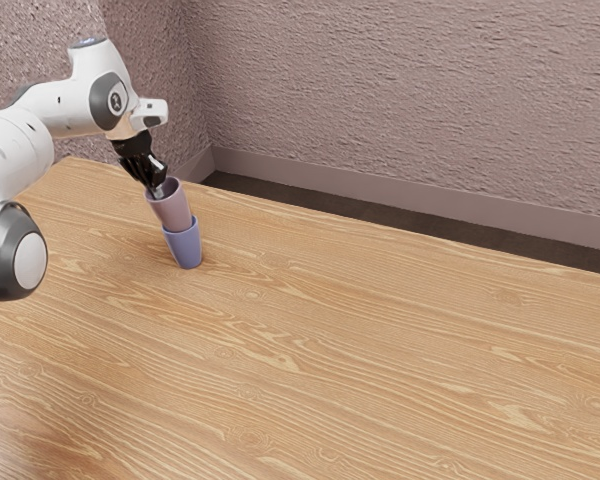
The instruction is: Place the right cup onto the left cup
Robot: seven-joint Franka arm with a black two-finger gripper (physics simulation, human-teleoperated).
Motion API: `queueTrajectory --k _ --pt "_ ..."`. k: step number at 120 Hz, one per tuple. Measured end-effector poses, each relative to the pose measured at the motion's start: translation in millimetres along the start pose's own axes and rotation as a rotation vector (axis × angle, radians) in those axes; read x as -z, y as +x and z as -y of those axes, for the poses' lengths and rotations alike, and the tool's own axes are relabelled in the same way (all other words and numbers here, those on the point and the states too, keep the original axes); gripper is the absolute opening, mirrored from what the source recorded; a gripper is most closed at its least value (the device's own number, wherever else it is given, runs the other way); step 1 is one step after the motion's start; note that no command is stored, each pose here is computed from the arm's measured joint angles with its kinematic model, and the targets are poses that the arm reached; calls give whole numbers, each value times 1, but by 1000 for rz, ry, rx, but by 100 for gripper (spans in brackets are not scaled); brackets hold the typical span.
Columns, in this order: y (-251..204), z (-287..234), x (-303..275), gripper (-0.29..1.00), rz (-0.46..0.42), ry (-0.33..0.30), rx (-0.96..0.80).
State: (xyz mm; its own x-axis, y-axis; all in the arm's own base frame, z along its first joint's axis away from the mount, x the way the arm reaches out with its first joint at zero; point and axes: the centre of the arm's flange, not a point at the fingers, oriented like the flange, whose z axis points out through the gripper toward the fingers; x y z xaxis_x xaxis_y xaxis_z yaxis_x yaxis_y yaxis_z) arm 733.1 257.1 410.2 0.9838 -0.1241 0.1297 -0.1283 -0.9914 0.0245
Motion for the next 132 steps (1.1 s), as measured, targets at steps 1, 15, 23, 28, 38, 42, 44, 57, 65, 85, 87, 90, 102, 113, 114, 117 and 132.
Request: queueTrajectory --k 1,15,23,28,38,42,44,57,65,85,87,90,102,113,114,117,132 --pt "0 0 0 -5 0 -1 0" --pt "0 -1 -1 21 -5 -16 2" --pt "0 -1 0 34 -7 -19 3" --pt "0 -2 3 41 -10 -20 3" --pt "-1 -5 11 50 -14 -22 1" --pt "-2 -9 17 53 -13 -24 -1" --pt "-4 -12 20 55 -10 -27 -2" --pt "-12 -42 47 61 -2 -39 -24" --pt "-19 -60 63 63 -1 -47 -37" --pt "-48 -109 107 67 0 -66 -76" --pt "-51 -114 110 67 2 -64 -82" --pt "-55 -122 117 68 4 -55 -95" --pt "-78 -145 135 69 22 -31 -128" --pt "-98 -170 154 69 34 -1 -154" --pt "-99 -172 155 69 35 1 -155" --pt "-105 -178 159 69 38 6 -158" --pt "-129 -202 172 70 51 27 -162"
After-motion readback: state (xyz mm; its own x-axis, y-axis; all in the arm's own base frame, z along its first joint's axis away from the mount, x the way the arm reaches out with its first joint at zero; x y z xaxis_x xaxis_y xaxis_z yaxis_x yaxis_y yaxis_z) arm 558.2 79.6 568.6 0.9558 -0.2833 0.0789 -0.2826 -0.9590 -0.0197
